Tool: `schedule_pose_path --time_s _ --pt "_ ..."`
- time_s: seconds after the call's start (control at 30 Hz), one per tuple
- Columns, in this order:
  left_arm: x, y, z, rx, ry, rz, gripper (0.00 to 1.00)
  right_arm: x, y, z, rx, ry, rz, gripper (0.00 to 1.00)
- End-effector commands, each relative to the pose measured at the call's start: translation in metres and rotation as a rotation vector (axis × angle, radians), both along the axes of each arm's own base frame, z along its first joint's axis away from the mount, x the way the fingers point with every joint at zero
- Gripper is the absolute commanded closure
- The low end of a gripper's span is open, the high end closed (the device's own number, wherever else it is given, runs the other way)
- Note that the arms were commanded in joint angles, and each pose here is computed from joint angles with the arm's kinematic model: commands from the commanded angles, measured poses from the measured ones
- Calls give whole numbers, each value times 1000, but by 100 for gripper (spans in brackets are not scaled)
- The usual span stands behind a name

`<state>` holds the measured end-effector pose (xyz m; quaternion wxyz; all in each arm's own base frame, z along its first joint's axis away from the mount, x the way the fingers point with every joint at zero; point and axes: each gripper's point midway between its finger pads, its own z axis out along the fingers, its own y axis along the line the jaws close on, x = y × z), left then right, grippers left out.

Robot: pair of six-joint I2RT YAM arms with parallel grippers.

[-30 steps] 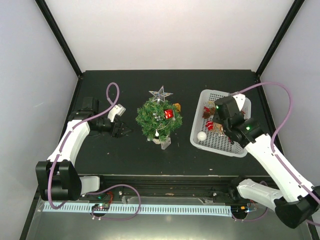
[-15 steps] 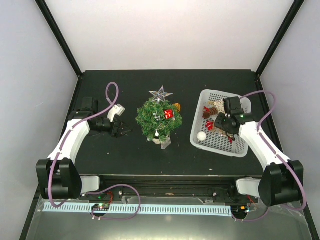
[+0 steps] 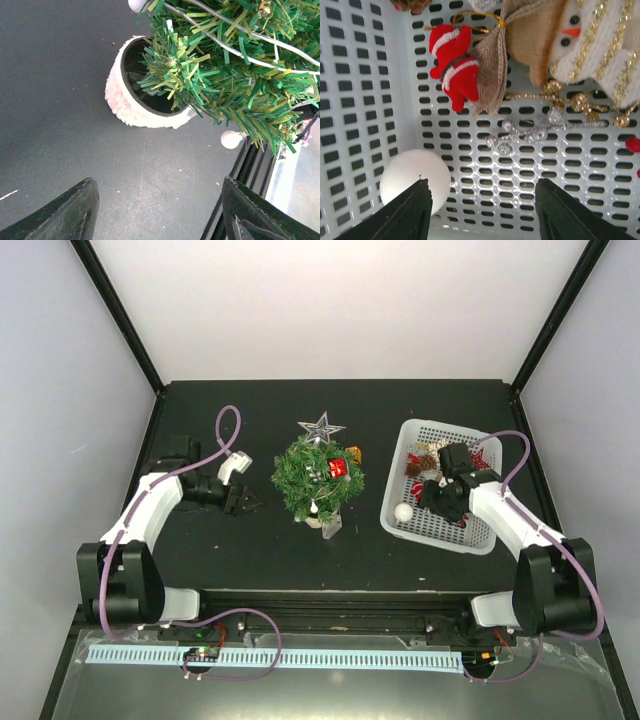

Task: Decorate the small christmas tree

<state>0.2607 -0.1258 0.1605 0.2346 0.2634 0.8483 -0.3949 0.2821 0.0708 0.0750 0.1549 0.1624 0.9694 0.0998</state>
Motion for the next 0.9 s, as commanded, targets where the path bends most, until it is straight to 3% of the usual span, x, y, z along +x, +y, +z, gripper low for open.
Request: schedule_pose_path --time_s 0.0,0.23,0.53,0.7,0.87 --pt "4 -1 13 -21 -39 -15 32 31 4 14 -6 -69 -3 42" --pt "4 2 16 -20 -56 -5 32 65 12 -7 -8 -35 -14 50" --pt "4 5 18 -29 -62 3 32 66 10 -44 -44 51 -11 55" --pt "4 7 20 -30 -70 7 32 70 7 -40 -53 32 -20 74" --pt "3 9 23 -27 -84 14 32 71 6 -21 -49 -26 -28 82"
